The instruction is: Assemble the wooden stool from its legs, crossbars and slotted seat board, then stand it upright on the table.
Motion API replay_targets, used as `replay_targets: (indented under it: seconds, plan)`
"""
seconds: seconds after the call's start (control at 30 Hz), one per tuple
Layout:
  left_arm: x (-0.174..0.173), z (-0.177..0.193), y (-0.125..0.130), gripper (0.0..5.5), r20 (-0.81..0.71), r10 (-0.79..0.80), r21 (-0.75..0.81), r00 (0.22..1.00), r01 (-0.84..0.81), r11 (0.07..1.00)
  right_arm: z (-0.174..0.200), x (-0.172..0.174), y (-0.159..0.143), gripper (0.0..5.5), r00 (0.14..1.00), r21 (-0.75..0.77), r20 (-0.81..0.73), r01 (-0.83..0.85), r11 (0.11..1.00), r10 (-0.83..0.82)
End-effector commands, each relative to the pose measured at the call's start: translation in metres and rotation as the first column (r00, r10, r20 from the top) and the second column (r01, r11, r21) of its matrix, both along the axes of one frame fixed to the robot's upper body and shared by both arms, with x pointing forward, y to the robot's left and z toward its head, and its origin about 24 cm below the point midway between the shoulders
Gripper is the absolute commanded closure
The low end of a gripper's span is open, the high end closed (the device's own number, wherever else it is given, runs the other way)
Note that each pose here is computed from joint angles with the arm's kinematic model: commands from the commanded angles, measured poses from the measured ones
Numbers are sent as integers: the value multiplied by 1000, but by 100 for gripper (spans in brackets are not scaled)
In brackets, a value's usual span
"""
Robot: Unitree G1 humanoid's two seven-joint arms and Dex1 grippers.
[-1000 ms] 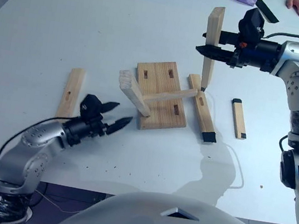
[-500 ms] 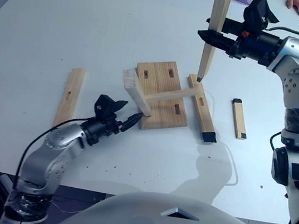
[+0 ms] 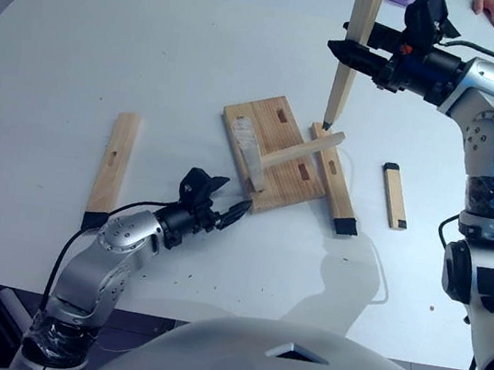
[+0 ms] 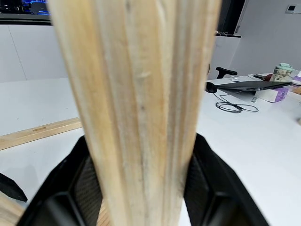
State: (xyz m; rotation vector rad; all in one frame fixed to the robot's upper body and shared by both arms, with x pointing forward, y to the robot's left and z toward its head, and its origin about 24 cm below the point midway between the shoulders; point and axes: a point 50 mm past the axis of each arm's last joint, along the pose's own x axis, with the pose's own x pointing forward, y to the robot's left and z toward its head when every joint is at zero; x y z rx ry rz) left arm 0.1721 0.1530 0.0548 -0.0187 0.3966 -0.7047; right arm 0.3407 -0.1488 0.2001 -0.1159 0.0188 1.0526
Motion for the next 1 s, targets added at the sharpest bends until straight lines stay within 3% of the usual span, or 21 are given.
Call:
replay_targets:
  seconds: [0.03,0.27,0.5,0.7,0.83,1.0]
  plan:
    - [13,3,-16,174,40,-10,-25,999,11,1000,0,0,3,345,1000,-4,16,0,1000,0]
    - [25,-6,-24,174,25,-64,-10,998,64,998,-3,3,6,345,1000,6,12,12,1000,-12]
    - [51,-4,-20,174,94,9,8,996,-9,1000,-7,4,5,345,1000,17,0,24,1000,-24]
    - [53,-5,-20,174,116,-137,30,984,134,990,-10,5,5,345,1000,19,-9,30,999,-30]
    - [58,-8,-7,238,117,-280,74,953,273,959,-12,5,6,345,999,21,-14,29,999,-29]
    - [66,-8,12,322,124,-300,100,946,289,952,-13,5,8,345,999,24,-21,29,999,-29]
